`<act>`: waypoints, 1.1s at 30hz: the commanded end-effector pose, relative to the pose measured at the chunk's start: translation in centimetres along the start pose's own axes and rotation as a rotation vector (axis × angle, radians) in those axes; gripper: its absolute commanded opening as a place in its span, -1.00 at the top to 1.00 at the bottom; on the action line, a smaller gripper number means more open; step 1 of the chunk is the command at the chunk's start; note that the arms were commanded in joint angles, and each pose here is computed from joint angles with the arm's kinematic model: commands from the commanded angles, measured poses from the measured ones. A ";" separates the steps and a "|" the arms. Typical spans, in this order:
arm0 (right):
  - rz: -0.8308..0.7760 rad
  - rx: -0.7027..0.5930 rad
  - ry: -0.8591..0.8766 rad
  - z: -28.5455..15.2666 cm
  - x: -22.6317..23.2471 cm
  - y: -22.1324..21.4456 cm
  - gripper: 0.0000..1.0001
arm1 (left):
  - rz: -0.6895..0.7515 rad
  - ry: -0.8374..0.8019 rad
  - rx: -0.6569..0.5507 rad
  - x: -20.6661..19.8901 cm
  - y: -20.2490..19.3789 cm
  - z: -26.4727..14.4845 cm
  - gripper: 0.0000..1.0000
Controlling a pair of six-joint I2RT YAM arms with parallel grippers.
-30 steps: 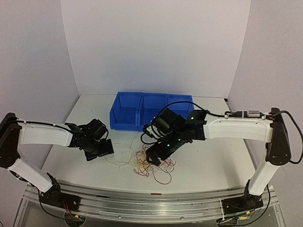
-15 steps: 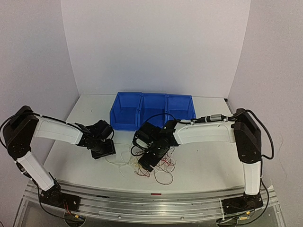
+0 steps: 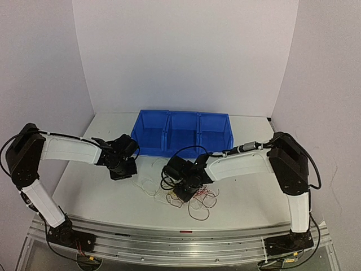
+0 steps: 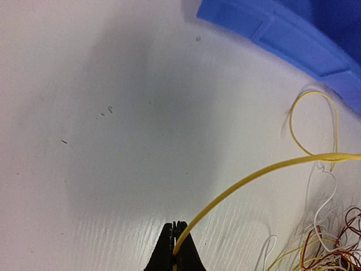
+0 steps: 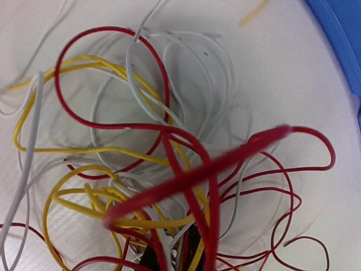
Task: Untangle the cables
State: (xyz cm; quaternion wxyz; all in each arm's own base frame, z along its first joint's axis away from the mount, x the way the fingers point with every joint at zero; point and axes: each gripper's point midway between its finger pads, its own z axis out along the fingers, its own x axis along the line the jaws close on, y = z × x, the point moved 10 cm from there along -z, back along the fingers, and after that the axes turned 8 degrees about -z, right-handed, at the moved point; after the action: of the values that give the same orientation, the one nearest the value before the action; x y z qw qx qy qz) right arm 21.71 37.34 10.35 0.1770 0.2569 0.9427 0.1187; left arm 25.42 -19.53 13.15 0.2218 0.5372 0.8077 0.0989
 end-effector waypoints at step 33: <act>0.479 0.144 -0.079 -6.3 -8.3 -16.8 0.57 | -0.381 0.028 -0.885 7.5 10.8 -31.6 1.00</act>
State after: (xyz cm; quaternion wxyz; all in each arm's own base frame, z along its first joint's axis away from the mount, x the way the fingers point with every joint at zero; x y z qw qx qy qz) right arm 19.23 18.44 12.00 0.1702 0.4949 0.8491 0.0717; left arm 16.57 -5.63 43.21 0.4552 0.2229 0.7825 0.3616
